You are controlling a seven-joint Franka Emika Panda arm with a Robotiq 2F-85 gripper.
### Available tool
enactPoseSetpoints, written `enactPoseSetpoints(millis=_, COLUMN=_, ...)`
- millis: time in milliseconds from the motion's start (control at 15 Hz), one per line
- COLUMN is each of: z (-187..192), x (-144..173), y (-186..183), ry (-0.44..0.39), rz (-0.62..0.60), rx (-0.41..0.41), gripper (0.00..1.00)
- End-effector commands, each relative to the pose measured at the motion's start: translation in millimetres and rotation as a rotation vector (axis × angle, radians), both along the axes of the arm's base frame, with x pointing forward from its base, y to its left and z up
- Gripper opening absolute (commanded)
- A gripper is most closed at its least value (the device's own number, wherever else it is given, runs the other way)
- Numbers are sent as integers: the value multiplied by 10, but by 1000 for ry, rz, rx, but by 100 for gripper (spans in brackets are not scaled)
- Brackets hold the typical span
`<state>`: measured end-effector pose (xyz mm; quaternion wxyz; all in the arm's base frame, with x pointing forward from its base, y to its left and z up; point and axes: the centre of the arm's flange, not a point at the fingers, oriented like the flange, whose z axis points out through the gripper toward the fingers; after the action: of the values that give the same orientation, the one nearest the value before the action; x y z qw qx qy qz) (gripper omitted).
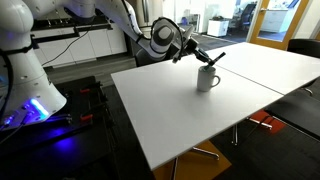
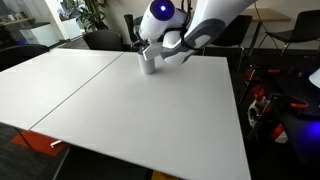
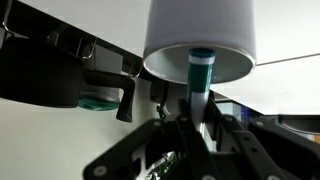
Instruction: Move the cup to the left and put the marker inside the mug cup
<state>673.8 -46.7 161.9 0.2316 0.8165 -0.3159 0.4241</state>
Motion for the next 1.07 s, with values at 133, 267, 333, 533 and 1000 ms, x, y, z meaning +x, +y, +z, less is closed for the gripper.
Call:
enactPoseSetpoints(millis=133, z=-63, x=5, y=28, ry=-18, rz=-2, rx=-14, gripper=47)
enactPoseSetpoints(millis=267, z=-29, x=0, y=17, ry=-27, rz=-8, rx=-12, gripper=61)
enactPoseSetpoints(millis=333, z=-11, x=0, y=11, ry=-32, rz=-12, rx=-9, gripper=69)
enactPoseSetpoints(millis=533, z=86, x=-9, y=-14, ry=-56, rz=-26, rx=2, gripper=91)
enactPoseSetpoints(millis=1000, z=521, x=-18, y=-102, ry=-123, rz=-53, rx=34, gripper=100)
